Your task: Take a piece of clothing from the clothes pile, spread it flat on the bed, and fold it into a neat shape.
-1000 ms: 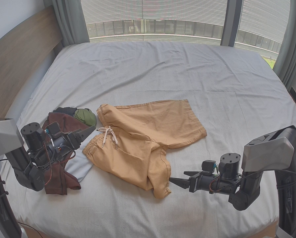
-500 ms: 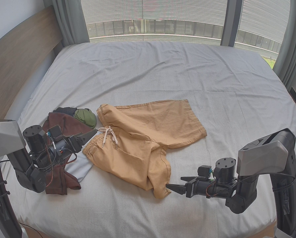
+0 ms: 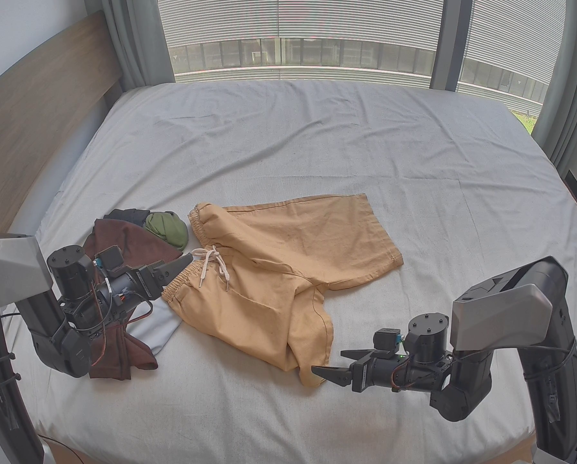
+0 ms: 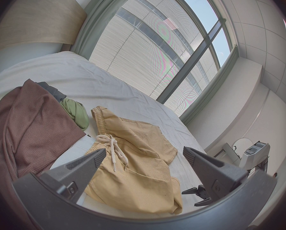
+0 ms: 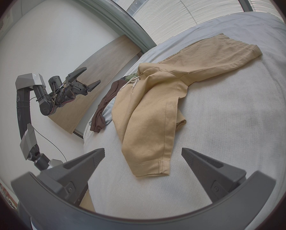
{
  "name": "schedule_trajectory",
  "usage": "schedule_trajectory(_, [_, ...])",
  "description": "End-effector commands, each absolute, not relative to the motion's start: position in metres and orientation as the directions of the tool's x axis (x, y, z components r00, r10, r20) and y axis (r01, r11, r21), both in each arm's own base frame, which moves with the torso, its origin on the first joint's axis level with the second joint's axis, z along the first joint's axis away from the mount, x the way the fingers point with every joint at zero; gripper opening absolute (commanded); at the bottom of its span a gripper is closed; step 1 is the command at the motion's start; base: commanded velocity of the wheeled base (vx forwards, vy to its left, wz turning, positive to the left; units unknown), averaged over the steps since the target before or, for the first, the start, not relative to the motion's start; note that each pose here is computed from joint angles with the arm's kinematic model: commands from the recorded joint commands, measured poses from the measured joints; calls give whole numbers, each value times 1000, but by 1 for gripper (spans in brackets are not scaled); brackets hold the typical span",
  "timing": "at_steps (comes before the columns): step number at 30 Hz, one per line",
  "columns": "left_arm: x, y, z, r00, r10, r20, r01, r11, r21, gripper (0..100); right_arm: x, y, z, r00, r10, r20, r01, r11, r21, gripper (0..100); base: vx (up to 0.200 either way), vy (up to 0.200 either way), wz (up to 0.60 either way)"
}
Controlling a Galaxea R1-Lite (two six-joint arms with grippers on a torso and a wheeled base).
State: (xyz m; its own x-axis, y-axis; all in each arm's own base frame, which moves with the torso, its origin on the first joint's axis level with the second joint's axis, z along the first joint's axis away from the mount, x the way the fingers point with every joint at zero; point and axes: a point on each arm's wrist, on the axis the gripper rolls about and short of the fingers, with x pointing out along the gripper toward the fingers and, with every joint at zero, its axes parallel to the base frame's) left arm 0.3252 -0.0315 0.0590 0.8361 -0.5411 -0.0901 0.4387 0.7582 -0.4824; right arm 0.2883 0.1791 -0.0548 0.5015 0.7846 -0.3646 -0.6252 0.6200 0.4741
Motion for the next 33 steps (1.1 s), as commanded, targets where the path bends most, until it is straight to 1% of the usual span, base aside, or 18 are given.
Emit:
schedule_trajectory(1, [325,-32,59,835,-542,-91,439,757,-483,100,292,183,-65,495,786,-369,-625,618,477,100,0,0,0])
schedule_trajectory(10, [325,-33,60,833,-546,-87,445,755,-481,100,297,192,-68,490,798,-350,-639,602,478,100,0,0,0])
schedule_trajectory(11, [325,-33,60,833,-546,-87,445,755,-481,100,298,193,-68,492,799,-346,-640,601,478,0,0,0,0])
schedule_trajectory(20, [325,-33,60,834,-545,-86,445,756,-481,100,295,189,-61,500,795,-343,-636,606,477,0,0,0,0])
schedule_trajectory(23, [326,-32,60,835,-544,-86,443,756,-481,100,292,183,-41,513,796,-321,-643,604,472,0,0,0,0])
schedule_trajectory(24, [326,-33,60,835,-544,-84,444,756,-480,100,292,183,-41,514,796,-321,-642,605,472,0,0,0,0])
schedule_trajectory(28, [325,-33,61,835,-544,-84,444,756,-480,100,301,171,-35,557,772,-306,-626,633,455,0,0,0,0])
schedule_trajectory(31, [325,-33,60,835,-544,-86,443,757,-481,100,300,167,-39,558,765,-323,-620,642,451,0,0,0,0])
schedule_trajectory(32, [325,-33,60,835,-544,-86,443,757,-481,100,300,167,-40,556,765,-325,-620,642,451,100,0,0,0])
schedule_trajectory(33, [325,-32,59,835,-542,-88,441,757,-482,100,302,168,-43,557,764,-324,-623,643,445,100,0,0,0])
